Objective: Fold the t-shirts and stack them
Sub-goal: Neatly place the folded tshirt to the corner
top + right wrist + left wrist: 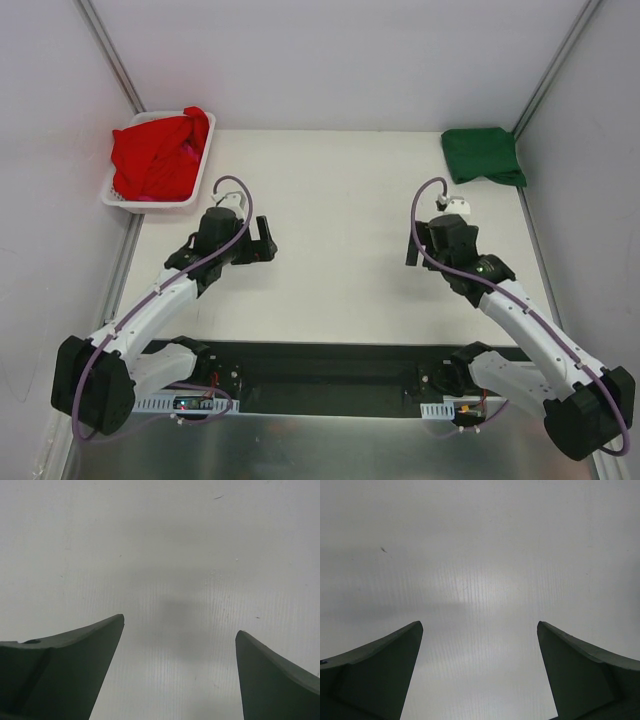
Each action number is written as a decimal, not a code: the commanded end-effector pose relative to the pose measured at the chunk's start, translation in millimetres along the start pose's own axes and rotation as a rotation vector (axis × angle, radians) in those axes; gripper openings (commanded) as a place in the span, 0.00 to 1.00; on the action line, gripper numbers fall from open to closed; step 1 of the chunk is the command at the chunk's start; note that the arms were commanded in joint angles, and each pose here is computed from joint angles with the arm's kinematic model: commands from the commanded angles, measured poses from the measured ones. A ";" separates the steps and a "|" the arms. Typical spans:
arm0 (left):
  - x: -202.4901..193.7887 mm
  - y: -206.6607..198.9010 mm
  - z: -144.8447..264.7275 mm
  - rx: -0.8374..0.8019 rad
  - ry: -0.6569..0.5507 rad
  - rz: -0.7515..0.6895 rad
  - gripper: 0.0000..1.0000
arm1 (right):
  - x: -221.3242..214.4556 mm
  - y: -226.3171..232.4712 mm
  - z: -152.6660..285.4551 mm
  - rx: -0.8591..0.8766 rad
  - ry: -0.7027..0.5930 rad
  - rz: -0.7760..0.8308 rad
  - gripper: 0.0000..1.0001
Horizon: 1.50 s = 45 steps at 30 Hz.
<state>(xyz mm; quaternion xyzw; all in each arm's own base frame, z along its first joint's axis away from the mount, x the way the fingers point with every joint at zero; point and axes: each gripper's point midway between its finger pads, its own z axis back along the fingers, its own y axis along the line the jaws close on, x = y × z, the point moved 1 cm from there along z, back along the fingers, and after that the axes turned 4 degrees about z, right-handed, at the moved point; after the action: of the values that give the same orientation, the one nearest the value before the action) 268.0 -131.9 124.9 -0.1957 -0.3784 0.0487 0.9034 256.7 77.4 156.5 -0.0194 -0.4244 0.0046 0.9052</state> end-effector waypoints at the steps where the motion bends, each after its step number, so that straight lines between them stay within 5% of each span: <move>1: 3.3 5.1 6.3 0.040 -0.046 -0.016 0.99 | -9.4 -4.7 4.5 -0.050 -0.046 -0.055 0.96; 45: -5.0 16.5 11.1 0.125 -0.104 -0.037 0.99 | -30.4 8.4 -0.9 -0.046 -0.103 -0.017 0.96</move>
<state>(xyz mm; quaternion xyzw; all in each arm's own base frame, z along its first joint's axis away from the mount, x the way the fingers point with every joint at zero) 257.6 -115.7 120.9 -0.1338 -0.4183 0.0594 0.8964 235.6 85.1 124.9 -0.0437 -0.4484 0.0047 0.8927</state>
